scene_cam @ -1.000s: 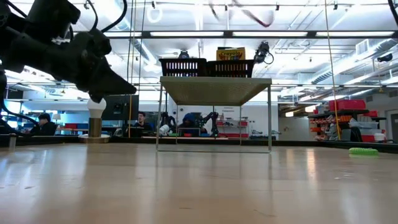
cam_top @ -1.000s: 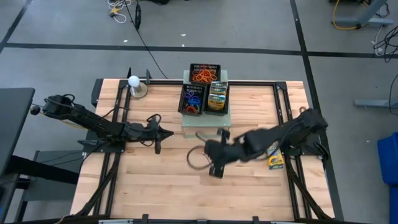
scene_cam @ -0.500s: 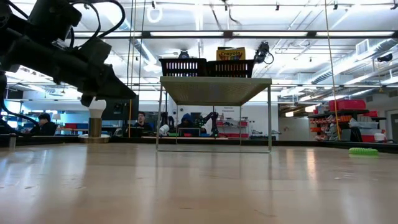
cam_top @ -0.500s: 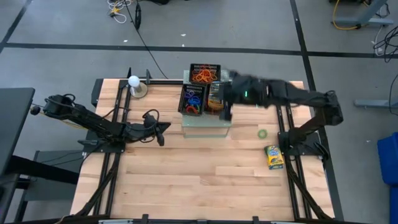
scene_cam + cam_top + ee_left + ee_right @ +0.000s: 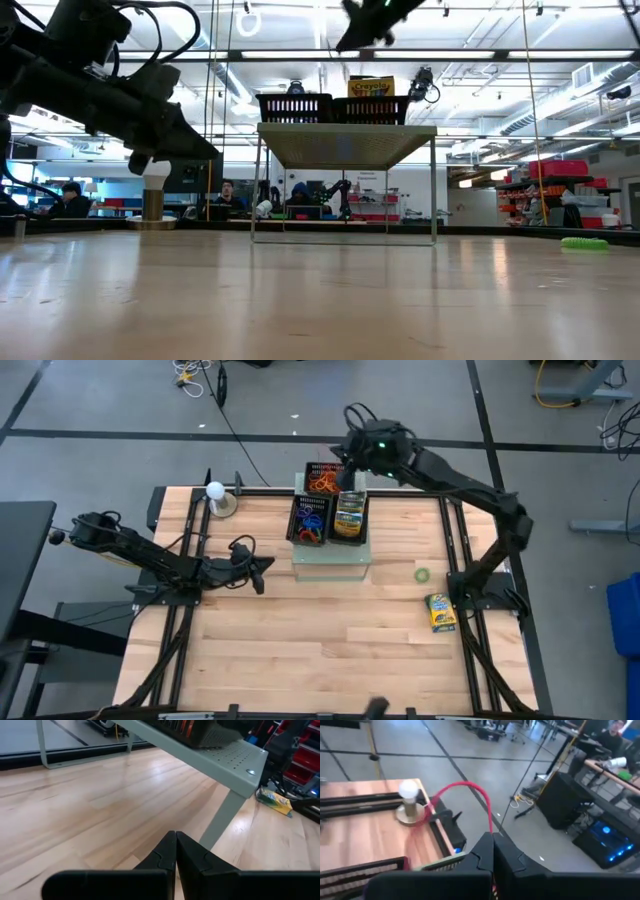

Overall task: Pick & Place Office Desk Supplies
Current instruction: Put the red rubber band into the top black bin

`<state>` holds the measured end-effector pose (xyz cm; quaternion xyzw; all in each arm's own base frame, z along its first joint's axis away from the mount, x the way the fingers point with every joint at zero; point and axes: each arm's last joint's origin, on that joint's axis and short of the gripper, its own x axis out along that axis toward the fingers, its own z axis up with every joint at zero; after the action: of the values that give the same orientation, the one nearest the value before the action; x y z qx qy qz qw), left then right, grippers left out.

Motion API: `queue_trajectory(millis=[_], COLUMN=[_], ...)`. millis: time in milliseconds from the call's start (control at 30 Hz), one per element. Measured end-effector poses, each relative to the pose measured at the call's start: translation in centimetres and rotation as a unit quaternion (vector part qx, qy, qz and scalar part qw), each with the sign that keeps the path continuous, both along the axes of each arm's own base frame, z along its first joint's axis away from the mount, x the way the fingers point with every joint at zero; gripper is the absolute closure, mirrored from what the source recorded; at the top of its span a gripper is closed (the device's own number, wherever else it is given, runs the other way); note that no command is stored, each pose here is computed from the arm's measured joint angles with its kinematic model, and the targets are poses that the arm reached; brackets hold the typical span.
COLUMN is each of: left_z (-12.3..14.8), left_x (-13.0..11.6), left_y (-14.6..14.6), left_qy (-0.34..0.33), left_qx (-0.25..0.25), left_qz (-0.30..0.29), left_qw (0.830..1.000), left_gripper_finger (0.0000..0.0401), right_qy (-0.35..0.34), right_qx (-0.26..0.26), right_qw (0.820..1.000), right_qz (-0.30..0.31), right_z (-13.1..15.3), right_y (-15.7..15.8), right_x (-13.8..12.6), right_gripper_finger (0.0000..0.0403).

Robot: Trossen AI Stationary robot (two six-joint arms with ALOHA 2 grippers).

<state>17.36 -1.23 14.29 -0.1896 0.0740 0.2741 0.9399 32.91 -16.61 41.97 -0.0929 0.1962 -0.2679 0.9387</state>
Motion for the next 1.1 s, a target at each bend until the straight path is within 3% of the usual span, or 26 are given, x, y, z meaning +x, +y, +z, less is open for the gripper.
queue_trajectory(millis=[233, 533, 733, 867, 1100], left_z=[0.0, -0.1, -0.1, -0.1, -0.1], left_x=[0.1, 0.1, 0.1, 0.1, 0.1], left_y=[-0.2, -0.2, -0.2, -0.2, -0.2], left_qy=[0.002, 0.007, 0.009, 0.012, 0.014], left_qx=[-0.010, -0.007, -0.007, 0.000, 0.003], left_qz=[-0.031, -0.043, -0.043, -0.045, -0.045], left_qw=[0.999, 0.999, 0.999, 0.999, 0.999], left_gripper_finger=[0.0390, 0.0390, 0.0390, 0.0390, 0.0390], right_qy=[0.053, 0.127, 0.165, 0.155, 0.133], right_qx=[0.035, 0.083, 0.085, 0.083, 0.079], right_qw=[0.998, 0.987, 0.980, 0.980, 0.982], right_qz=[-0.023, -0.043, -0.069, -0.095, -0.109], right_z=[-5.4, -10.7, -11.1, -10.6, -9.7], right_y=[-3.9, -5.6, -4.9, -4.6, -4.4], right_x=[3.0, 4.8, 4.6, 4.4, 4.2], right_gripper_finger=[0.0403, 0.0402, 0.0396, 0.0387, 0.0317])
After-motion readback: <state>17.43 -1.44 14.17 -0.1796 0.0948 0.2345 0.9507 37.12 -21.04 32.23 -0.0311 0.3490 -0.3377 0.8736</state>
